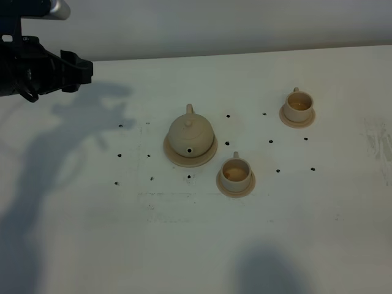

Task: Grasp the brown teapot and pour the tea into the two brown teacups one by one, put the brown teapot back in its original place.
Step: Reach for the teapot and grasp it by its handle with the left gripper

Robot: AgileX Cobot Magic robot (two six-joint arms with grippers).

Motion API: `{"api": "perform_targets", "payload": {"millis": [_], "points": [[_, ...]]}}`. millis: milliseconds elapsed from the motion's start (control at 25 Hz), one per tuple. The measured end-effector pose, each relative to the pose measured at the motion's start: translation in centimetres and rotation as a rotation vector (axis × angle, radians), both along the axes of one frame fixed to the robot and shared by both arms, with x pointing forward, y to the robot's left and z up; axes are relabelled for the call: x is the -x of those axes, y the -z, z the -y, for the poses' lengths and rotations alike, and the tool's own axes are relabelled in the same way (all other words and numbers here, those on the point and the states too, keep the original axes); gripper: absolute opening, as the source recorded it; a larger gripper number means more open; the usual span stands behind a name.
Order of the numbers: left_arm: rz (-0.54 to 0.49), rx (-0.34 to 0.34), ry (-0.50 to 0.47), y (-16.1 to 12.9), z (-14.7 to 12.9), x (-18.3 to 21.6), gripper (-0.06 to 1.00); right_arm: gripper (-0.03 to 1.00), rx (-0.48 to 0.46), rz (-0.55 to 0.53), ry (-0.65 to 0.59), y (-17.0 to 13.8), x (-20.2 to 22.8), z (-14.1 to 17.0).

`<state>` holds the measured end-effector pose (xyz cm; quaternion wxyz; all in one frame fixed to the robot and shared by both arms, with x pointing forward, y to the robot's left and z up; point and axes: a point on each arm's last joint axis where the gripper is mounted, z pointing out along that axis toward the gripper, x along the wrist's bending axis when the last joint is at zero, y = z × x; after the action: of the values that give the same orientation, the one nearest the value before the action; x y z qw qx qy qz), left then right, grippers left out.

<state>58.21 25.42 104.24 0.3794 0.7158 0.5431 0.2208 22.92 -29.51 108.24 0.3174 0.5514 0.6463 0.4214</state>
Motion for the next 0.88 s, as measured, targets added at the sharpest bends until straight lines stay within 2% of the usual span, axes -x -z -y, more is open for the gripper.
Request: {"api": "perform_targets", "payload": {"millis": [160, 320, 640, 880], "points": [[-0.004, -0.001, 0.001, 0.1, 0.0, 0.0, 0.56, 0.47, 0.004, 0.033, 0.020, 1.1, 0.7, 0.3], [-0.009, 0.000, 0.008, 0.1, 0.1, 0.0, 0.56, 0.47, 0.010, -0.033, 0.022, 2.7, 0.2, 0.2], [0.041, -0.056, 0.085, -0.3, 1.6, -0.4, 0.56, 0.47, 0.003, -0.039, 0.024, 2.8, 0.2, 0.2], [0.040, -0.056, 0.116, 0.1, 2.6, -2.9, 0.56, 0.47, 0.003, -0.039, 0.025, 2.8, 0.2, 0.2]]}}
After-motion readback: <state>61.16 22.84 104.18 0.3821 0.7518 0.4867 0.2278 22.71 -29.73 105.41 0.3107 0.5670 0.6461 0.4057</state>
